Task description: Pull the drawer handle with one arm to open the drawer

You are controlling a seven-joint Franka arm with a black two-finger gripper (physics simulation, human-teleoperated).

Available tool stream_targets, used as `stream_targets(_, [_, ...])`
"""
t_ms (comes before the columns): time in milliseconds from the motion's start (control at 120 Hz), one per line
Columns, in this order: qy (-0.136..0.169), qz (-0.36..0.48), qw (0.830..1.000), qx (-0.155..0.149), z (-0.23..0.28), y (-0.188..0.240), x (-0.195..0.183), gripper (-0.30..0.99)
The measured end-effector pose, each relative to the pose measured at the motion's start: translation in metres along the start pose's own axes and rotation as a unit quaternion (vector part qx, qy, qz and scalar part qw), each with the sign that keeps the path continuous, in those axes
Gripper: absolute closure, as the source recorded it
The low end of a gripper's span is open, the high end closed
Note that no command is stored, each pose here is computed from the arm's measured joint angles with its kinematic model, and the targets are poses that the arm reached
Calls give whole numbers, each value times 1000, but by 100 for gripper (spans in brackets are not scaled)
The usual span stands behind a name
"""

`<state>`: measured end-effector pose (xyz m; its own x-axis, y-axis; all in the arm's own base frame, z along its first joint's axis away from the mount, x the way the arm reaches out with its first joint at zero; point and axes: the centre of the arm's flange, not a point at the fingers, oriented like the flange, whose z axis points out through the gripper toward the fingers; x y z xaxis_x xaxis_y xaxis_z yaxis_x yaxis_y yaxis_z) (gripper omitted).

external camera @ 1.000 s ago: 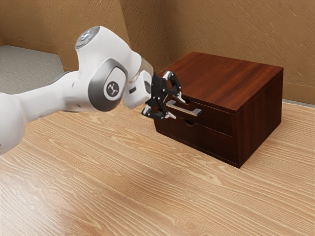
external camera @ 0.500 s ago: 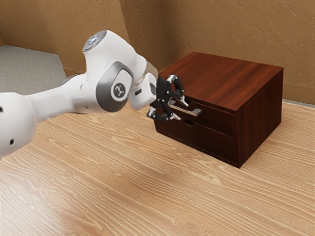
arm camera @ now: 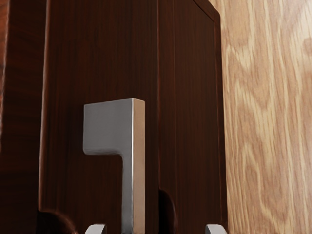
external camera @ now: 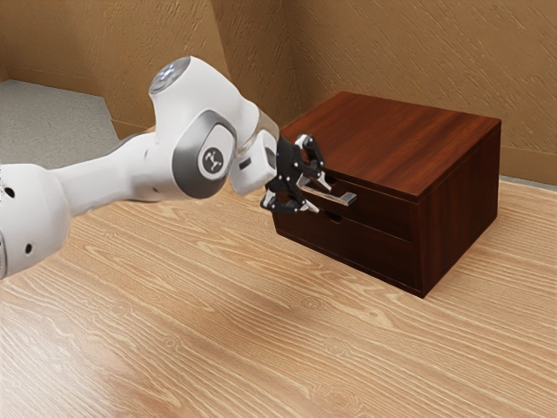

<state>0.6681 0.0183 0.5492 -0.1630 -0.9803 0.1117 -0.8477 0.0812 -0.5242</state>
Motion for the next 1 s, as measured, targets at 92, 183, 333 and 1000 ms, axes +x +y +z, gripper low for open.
stream_targets(92, [0, -1, 1000, 1, 2, -2, -2, 48])
stream_targets(183, [0, -2, 1000, 0, 4, -2, -2, 48])
stream_targets(333, [1, -2, 1000, -2, 6, -1, -3, 48])
stream_targets(1000, [1, -5, 1000, -1, 4, 0, -2, 65])
